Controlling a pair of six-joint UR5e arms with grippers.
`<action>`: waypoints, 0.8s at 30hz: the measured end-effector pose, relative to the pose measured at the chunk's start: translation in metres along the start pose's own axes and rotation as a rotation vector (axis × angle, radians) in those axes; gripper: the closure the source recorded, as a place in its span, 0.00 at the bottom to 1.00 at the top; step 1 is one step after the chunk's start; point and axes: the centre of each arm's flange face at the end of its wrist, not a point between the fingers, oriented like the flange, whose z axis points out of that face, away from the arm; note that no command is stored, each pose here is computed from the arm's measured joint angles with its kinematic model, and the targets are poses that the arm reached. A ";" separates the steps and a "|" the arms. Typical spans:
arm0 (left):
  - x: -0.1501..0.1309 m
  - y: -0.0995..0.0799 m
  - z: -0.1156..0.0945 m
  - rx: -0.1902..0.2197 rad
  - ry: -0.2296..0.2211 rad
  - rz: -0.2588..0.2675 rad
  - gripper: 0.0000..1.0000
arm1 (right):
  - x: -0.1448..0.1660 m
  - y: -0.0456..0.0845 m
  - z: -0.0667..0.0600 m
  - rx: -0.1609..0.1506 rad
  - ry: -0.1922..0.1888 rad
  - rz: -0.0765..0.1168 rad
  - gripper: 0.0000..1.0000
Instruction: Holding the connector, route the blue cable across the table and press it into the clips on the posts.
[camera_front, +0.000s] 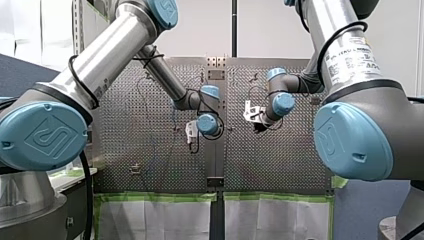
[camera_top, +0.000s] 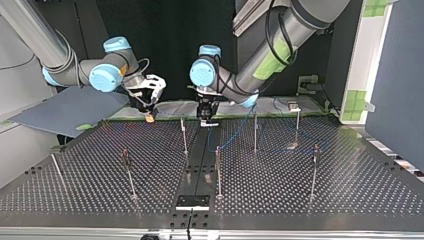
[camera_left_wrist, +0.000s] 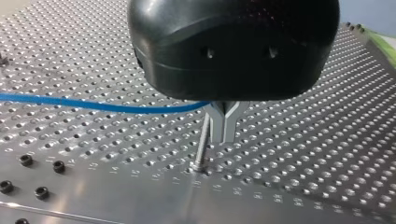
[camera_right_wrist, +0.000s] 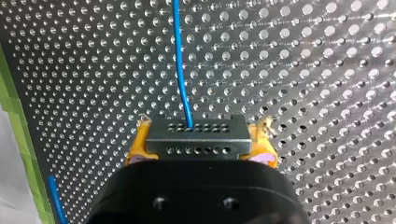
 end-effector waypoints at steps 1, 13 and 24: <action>-0.002 0.000 0.002 0.004 -0.002 -0.002 1.00 | 0.000 0.001 0.000 0.000 0.000 0.001 1.00; 0.008 -0.009 0.003 0.048 0.040 0.010 1.00 | -0.002 0.013 0.006 -0.007 -0.004 0.008 1.00; 0.008 -0.017 -0.001 0.051 0.044 0.005 1.00 | 0.005 0.021 0.009 -0.002 0.008 0.012 1.00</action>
